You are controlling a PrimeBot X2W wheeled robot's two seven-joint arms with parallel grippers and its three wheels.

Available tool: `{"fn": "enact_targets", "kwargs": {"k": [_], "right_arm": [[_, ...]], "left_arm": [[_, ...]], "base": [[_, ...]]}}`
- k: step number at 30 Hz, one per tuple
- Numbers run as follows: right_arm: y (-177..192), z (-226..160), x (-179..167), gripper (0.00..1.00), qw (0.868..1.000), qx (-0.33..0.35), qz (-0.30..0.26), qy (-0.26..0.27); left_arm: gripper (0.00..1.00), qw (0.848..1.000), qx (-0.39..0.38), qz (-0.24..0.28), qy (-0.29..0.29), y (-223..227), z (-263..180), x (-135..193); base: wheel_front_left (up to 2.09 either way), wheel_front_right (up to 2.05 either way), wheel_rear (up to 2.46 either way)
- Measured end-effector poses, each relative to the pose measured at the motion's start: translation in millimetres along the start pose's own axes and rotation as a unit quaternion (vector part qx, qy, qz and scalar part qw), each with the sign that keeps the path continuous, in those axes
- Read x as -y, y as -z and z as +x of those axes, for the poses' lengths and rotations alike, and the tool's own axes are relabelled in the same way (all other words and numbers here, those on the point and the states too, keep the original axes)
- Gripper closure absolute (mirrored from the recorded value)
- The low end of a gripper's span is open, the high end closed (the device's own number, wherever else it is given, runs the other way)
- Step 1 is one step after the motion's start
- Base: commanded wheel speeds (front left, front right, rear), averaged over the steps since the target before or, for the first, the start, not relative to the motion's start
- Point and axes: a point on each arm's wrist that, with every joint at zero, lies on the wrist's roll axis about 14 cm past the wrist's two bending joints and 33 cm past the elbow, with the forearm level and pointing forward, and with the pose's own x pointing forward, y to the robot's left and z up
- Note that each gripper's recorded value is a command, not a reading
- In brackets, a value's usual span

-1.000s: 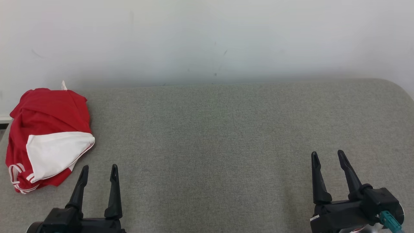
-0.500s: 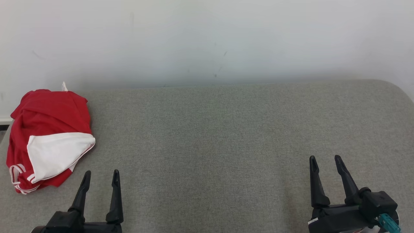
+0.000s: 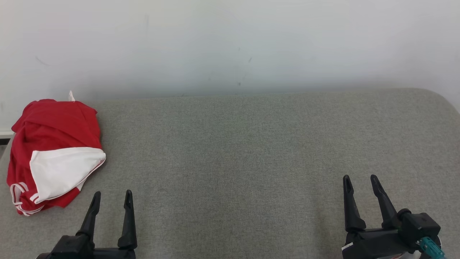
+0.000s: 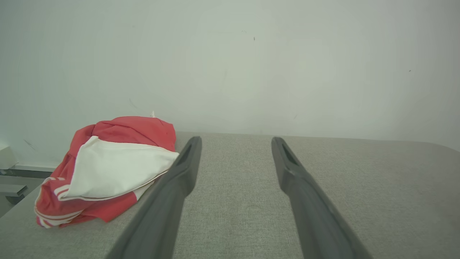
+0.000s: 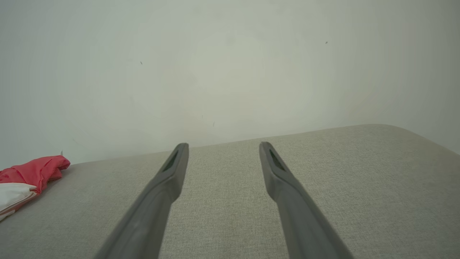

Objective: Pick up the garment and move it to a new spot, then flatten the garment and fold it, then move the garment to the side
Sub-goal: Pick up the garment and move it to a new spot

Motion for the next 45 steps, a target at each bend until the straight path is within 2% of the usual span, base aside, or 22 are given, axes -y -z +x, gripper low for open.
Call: {"fn": "enact_targets", "kwargs": {"k": [10,19,33,45], "right_arm": [[3.7,1.4,-1.2,0.0,1.0,-0.005,0.001,-0.002],[11.8,9.6,-19.9,0.0,0.999,-0.015,0.011,-0.029],[28.8,28.1,-73.4,0.0,0.993,-0.036,0.026,-0.106],[47.0,37.3,-130.7,0.0,0.98,-0.062,0.04,-0.184]], "left_arm": [[0.0,1.0,-0.002,0.001,-0.004,0.9,-0.9,-2.0],[0.0,0.999,0.002,0.012,-0.034,-3.5,-10.6,-22.8],[0.0,0.992,0.004,0.026,-0.126,-12.7,-50.0,-82.0],[0.0,0.978,0.002,0.038,-0.206,-19.6,-96.5,-126.8]], "base": [[0.0,0.0,0.0],[0.0,0.0,0.0],[0.0,0.0,0.0],[0.0,0.0,0.0]]}}
